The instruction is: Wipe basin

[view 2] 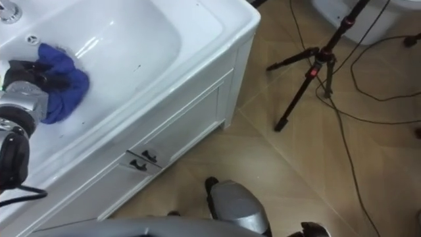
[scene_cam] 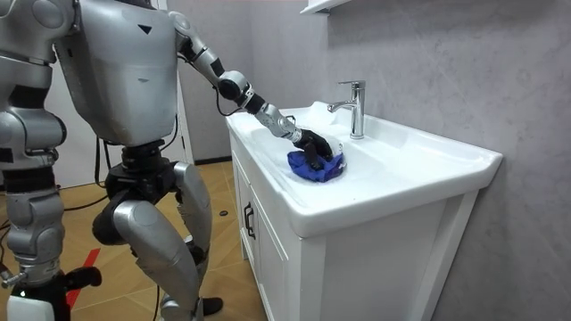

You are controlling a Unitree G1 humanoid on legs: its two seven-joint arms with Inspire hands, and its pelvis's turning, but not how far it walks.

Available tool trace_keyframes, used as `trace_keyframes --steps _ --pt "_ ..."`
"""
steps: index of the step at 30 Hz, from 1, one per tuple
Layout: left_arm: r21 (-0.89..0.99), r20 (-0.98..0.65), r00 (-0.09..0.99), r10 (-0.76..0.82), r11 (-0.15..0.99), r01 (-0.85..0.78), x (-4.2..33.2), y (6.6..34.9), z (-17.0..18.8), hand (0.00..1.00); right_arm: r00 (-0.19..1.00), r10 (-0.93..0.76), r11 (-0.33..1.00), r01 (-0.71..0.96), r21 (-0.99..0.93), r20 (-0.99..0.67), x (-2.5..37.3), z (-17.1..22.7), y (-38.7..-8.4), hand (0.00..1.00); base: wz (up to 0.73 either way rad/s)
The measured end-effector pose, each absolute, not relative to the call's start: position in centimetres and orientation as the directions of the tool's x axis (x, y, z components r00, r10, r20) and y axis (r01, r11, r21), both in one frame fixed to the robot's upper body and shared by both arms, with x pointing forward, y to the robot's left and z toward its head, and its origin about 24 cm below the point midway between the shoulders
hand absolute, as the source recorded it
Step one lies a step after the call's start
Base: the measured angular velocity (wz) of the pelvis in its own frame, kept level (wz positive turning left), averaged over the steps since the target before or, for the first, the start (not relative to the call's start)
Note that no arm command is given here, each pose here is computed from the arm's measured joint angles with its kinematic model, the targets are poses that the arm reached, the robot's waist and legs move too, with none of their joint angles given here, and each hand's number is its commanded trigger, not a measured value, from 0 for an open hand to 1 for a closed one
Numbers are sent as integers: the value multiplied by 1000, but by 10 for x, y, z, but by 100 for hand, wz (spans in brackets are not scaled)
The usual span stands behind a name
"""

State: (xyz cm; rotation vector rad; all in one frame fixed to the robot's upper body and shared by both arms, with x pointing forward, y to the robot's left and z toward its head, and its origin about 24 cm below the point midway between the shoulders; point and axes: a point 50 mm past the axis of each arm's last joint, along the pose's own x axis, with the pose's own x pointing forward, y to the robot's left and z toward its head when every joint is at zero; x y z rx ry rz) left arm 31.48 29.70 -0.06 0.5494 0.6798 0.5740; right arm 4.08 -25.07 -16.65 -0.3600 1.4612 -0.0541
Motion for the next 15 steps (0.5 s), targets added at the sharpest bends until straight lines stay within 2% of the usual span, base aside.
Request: trace_keyframes --steps 15 --pt "618 -361 705 611 723 -309 336 284 19 100 184 -235 937 -219 -273 -955 65 -165 -247 0 0"
